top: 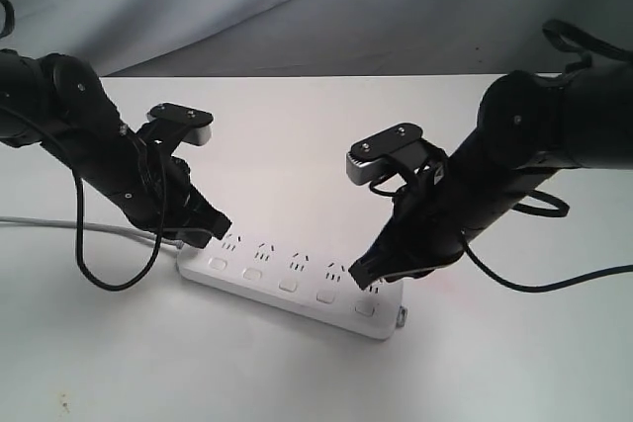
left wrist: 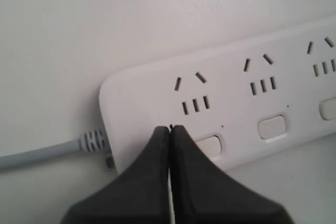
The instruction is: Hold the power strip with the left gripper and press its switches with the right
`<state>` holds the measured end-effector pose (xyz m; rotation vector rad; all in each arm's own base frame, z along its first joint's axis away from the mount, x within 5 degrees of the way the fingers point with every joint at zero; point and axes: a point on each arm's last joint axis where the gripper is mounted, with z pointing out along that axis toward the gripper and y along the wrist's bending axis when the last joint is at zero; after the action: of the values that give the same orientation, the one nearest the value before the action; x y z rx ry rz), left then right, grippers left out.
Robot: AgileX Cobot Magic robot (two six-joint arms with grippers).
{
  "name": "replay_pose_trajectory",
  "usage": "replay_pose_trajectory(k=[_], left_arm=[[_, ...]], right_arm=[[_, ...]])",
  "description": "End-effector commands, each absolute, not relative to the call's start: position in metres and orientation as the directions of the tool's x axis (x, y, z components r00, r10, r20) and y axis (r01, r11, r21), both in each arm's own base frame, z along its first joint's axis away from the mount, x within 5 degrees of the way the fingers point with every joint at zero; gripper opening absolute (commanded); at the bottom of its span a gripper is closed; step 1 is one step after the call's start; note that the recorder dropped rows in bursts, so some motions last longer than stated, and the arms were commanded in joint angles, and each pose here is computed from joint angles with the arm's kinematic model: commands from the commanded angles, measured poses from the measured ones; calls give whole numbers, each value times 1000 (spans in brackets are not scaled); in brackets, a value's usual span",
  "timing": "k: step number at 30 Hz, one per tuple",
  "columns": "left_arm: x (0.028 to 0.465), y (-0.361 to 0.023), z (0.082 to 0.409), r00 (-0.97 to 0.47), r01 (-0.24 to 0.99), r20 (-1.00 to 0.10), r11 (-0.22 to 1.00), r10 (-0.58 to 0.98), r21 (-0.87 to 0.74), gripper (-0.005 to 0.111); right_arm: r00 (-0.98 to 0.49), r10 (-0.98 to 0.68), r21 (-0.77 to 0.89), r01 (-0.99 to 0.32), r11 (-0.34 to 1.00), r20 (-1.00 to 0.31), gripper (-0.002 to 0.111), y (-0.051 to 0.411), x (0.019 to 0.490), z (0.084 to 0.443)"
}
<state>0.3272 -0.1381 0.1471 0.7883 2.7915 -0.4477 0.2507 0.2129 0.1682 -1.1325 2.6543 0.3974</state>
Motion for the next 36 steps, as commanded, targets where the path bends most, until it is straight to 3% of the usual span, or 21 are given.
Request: replay_pose_trajectory(k=[1, 19, 28, 36], left_arm=[[329, -141, 143, -836, 538, -271, 810, 478, -232, 0], [330, -141, 129, -847, 526, -235, 815, 476, -244, 0], [330, -141, 129, -847, 526, -235, 815, 476, -244, 0], [330, -141, 129, -847, 526, -235, 815, 476, -244, 0]], right_arm=[[-687, -659, 165, -720, 674, -306, 0, 216, 253, 162], [-716, -633, 224, -696, 683, -293, 0, 222, 248, 162], [-657, -691, 213, -752, 623, -301, 0, 242, 229, 162], [-676, -685, 180, -735, 654, -272, 0, 239, 231, 155]])
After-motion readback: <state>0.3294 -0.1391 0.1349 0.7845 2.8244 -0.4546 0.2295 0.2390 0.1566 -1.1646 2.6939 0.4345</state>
